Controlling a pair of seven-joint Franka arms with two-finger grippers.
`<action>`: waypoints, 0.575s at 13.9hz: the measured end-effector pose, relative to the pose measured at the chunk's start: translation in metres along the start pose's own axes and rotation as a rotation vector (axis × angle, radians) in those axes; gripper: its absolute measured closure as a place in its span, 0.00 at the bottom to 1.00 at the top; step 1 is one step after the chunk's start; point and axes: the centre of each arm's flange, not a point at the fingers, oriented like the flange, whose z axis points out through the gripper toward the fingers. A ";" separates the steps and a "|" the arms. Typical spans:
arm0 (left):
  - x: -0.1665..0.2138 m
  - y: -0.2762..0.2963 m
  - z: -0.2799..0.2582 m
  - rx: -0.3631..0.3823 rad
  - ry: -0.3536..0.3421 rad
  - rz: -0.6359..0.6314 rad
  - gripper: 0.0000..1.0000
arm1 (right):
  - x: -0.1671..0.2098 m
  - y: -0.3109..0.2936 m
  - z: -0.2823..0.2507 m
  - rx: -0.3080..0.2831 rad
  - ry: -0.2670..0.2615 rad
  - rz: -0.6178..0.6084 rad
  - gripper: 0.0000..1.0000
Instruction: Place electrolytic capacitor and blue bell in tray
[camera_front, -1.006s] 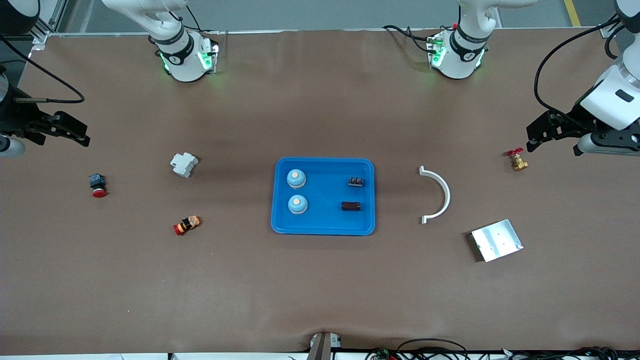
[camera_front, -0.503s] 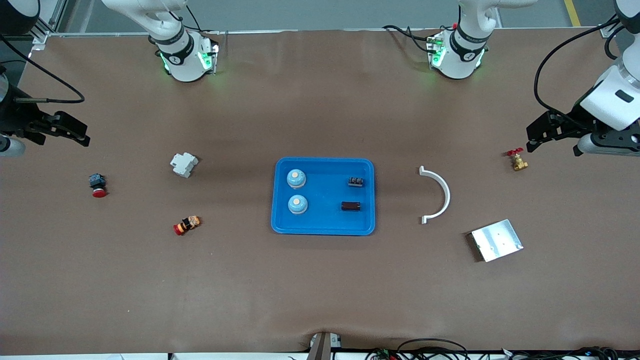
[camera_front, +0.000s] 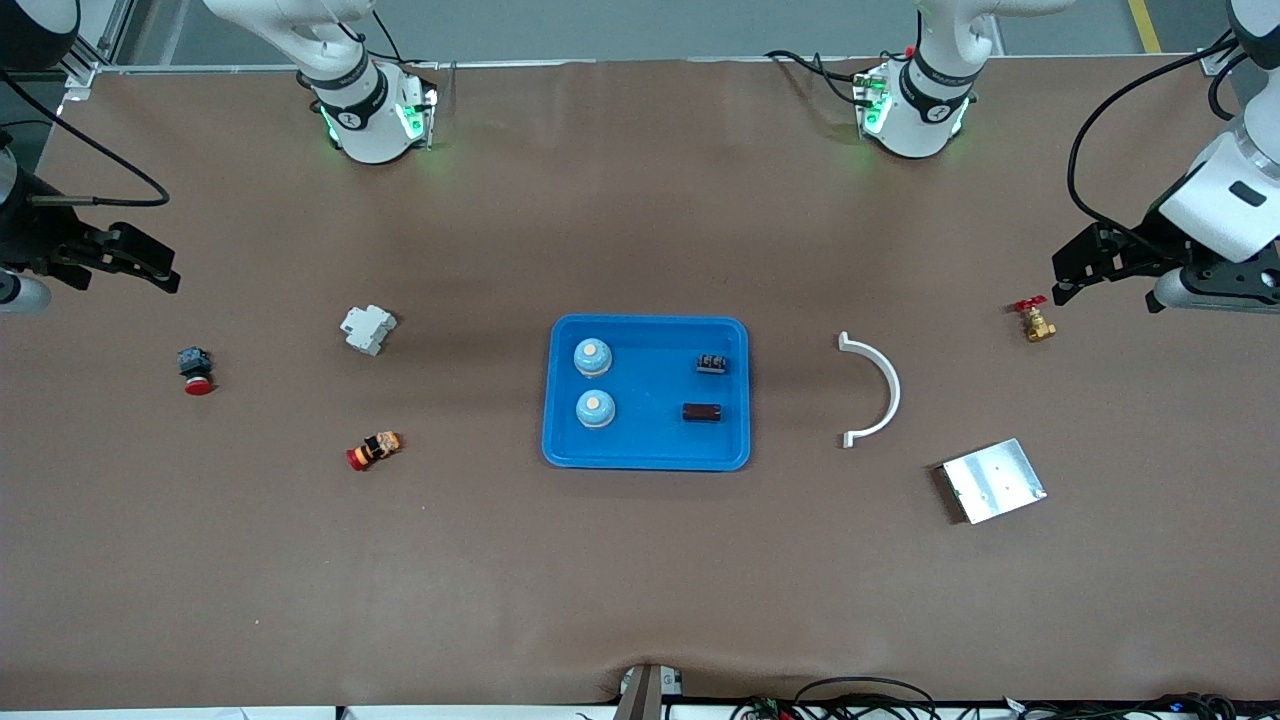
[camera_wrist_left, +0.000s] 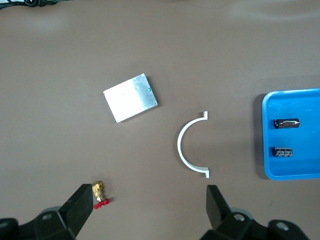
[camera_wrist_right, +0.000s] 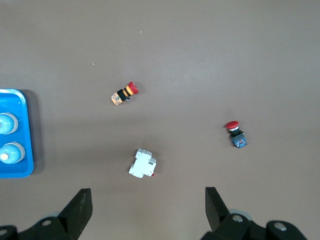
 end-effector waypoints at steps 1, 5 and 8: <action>0.000 0.000 0.000 0.000 0.002 0.000 0.00 | 0.000 0.000 0.000 0.000 0.000 0.000 0.00; 0.002 0.000 0.000 0.000 0.009 0.000 0.00 | 0.000 0.000 0.000 0.000 0.000 0.000 0.00; 0.002 0.000 0.000 0.000 0.015 0.000 0.00 | 0.000 0.000 0.000 0.000 0.000 0.000 0.00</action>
